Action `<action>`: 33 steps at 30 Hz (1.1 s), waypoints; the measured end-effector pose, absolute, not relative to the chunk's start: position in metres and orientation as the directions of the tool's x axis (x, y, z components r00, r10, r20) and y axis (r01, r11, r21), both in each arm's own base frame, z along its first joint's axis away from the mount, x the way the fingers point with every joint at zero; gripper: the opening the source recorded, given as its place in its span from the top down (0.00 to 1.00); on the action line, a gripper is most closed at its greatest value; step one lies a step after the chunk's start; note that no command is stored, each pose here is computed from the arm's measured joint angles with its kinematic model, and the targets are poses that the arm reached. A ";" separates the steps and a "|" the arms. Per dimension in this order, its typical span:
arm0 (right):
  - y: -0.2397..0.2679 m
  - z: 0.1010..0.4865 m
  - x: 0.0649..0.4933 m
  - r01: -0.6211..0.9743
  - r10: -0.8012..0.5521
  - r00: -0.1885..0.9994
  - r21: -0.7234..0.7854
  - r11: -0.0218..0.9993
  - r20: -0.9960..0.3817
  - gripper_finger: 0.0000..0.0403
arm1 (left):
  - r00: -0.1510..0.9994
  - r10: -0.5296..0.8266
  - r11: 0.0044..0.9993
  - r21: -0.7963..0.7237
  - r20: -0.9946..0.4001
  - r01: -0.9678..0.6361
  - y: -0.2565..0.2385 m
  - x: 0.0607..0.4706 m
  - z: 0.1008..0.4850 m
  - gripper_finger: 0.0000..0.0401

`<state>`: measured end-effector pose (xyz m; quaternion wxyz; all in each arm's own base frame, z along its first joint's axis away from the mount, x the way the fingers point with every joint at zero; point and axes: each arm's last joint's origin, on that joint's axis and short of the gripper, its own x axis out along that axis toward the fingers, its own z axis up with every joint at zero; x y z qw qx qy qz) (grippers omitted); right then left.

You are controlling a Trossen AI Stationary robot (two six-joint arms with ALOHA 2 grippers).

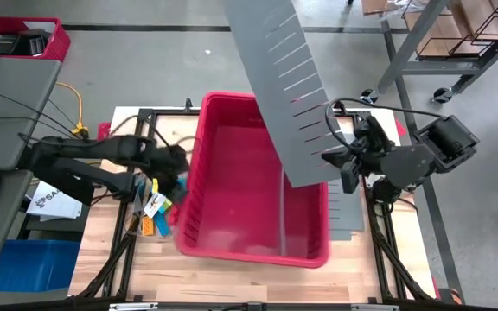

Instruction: Sort Items/Unsort Items

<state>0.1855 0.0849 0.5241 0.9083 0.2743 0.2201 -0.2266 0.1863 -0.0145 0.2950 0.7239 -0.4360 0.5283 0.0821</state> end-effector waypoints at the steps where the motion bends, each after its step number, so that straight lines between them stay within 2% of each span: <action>1: 0.085 0.524 0.186 0.531 -0.281 0.800 0.407 0.743 -0.530 1.00 | 0.449 -0.359 0.604 -0.570 -0.819 -0.557 -0.019 0.195 0.294 1.00; 7: 0.086 0.520 0.189 0.534 -0.240 0.791 0.444 0.719 -0.563 1.00 | 0.485 -0.449 0.609 -0.654 -0.751 -0.449 -0.044 0.239 0.278 1.00; 10: 0.086 0.521 0.188 0.554 -0.238 0.792 0.496 0.668 -0.563 1.00 | 0.479 -0.470 0.593 -0.667 -0.741 -0.450 -0.051 0.252 0.269 1.00; 13: 0.089 0.516 0.192 0.573 -0.203 0.781 0.548 0.610 -0.590 1.00 | 0.537 -0.478 0.592 -0.707 -0.695 -0.387 -0.056 0.262 0.271 1.00; 19: 0.113 0.484 0.213 0.667 -0.089 0.675 0.554 0.498 -0.732 1.00 | 0.627 -0.392 0.610 -0.700 -0.673 -0.370 -0.039 0.250 0.288 1.00; 23: 0.128 0.472 0.219 0.697 -0.069 0.657 0.569 0.436 -0.751 1.00 | 0.689 -0.337 0.640 -0.692 -0.642 -0.333 -0.024 0.240 0.302 1.00; 29: 0.141 0.468 0.223 0.718 -0.070 0.666 0.612 0.333 -0.743 1.00 | 0.647 -0.319 0.702 -0.631 -0.692 -0.329 -0.013 0.229 0.300 1.00; 33: 0.150 0.468 0.229 0.686 -0.036 0.694 0.645 0.336 -0.719 1.00 | 0.637 -0.292 0.743 -0.589 -0.714 -0.320 -0.008 0.229 0.297 1.00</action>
